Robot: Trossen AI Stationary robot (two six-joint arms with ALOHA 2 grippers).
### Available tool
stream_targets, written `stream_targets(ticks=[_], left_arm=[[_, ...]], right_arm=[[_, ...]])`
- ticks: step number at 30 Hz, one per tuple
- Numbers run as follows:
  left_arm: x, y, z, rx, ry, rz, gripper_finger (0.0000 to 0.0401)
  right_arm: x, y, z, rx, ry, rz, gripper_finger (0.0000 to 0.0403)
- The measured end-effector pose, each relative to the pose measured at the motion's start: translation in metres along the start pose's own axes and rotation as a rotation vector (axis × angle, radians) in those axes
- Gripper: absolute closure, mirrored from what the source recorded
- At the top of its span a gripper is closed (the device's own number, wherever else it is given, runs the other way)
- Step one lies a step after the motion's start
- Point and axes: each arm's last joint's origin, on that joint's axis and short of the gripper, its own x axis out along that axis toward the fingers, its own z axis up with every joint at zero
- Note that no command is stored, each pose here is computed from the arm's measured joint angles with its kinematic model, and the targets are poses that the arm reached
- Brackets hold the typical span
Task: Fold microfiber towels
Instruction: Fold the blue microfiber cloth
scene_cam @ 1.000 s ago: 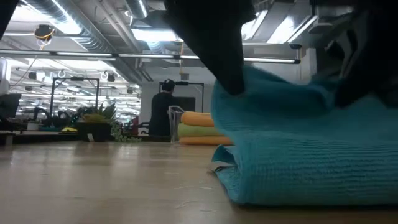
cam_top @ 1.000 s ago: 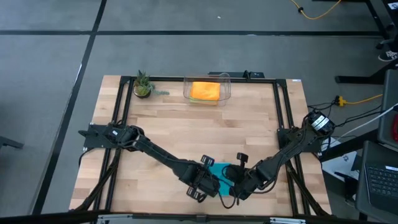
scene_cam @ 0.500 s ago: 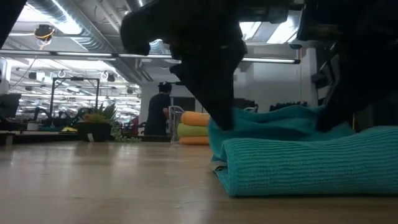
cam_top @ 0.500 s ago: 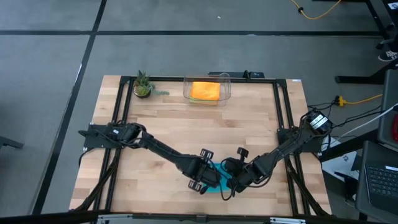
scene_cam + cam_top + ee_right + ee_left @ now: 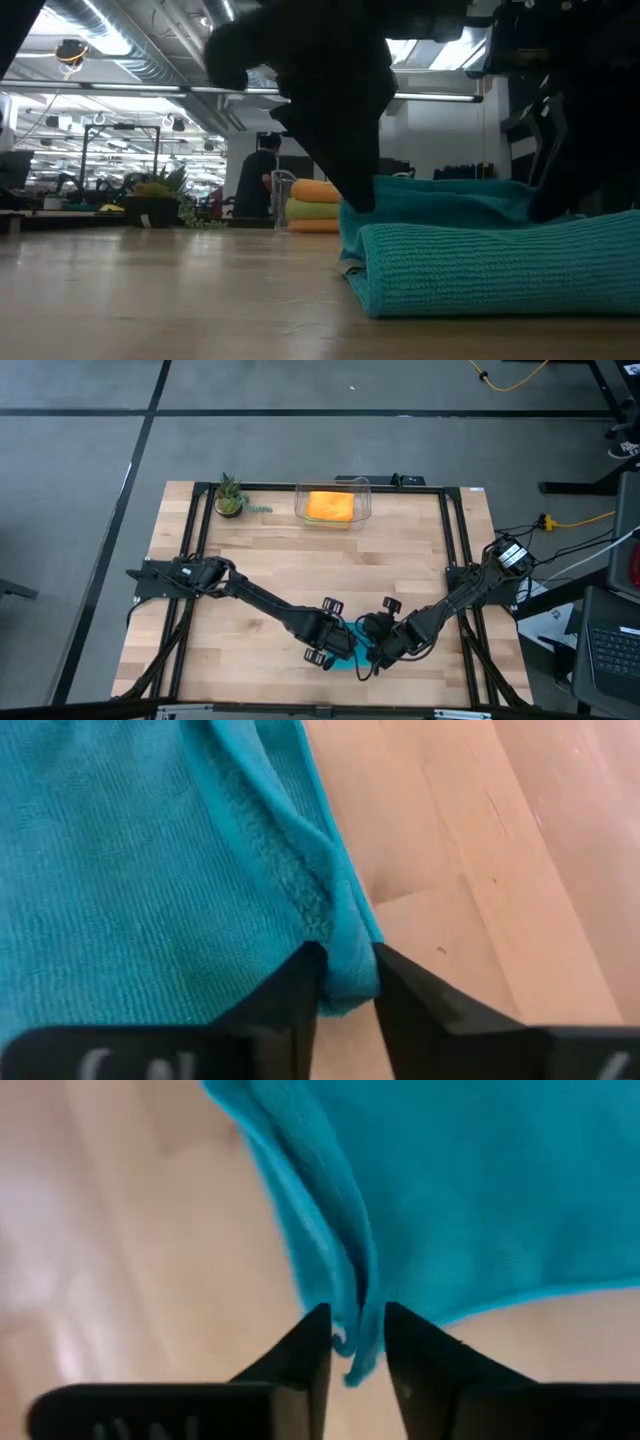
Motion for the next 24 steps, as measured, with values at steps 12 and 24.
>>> stream_targets(ticks=[12,24], left_arm=[[-0.011,0.017,0.000,0.004,0.041,0.243,0.0278],[-0.047,0.008,-0.032,-0.156,0.420,0.102,0.0277]], right_arm=[[-0.008,-0.010,0.011,-0.019,0.025,-0.129,0.0217],[-0.017,0.000,0.020,0.017,0.121,0.012,0.0216]])
